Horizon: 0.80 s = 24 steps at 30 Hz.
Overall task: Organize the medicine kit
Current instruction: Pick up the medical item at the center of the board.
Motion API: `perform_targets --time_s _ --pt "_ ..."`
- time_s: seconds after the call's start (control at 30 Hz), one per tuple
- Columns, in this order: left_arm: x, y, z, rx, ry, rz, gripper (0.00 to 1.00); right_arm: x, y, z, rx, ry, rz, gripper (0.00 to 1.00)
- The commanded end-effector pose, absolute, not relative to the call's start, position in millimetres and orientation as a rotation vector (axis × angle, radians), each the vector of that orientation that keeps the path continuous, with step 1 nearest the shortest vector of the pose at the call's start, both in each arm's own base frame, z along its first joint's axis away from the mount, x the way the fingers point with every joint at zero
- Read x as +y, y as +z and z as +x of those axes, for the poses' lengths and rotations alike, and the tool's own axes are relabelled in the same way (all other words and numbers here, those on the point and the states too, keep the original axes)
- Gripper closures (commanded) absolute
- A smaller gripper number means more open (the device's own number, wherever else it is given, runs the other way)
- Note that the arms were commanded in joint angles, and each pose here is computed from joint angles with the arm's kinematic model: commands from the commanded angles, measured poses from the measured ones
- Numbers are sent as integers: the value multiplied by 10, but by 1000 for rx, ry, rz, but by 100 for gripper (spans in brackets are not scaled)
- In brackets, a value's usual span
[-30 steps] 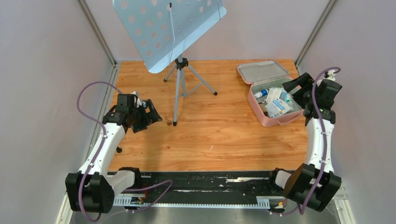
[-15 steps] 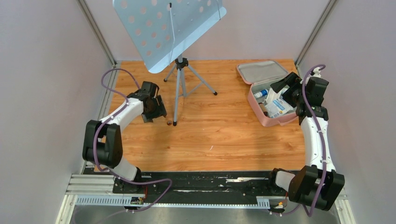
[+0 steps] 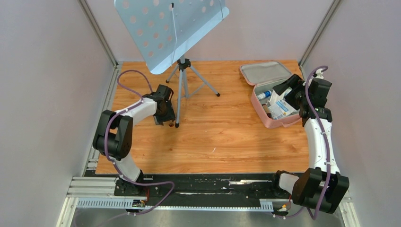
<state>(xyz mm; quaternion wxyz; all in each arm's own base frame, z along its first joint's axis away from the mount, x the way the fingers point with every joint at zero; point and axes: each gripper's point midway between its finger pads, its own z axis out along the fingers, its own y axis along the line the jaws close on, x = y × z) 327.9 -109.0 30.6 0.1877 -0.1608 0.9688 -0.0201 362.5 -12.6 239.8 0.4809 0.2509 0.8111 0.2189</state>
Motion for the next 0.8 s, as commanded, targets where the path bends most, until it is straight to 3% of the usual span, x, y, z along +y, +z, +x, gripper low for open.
perform_targets --time_s 0.0,0.5,0.67,0.77 --pt "-1116 383 3461 2650 -61 -495 38 -123 2539 3659 1949 522 573 18" --pt "-1024 212 3324 2712 162 -451 47 -73 2497 3658 1961 536 572 18" --pt "-1037 357 3250 2693 140 -413 37 -49 2509 3658 1960 540 564 18" --pt "-1042 352 3150 2708 125 -404 36 -37 2501 3658 1964 544 565 18"
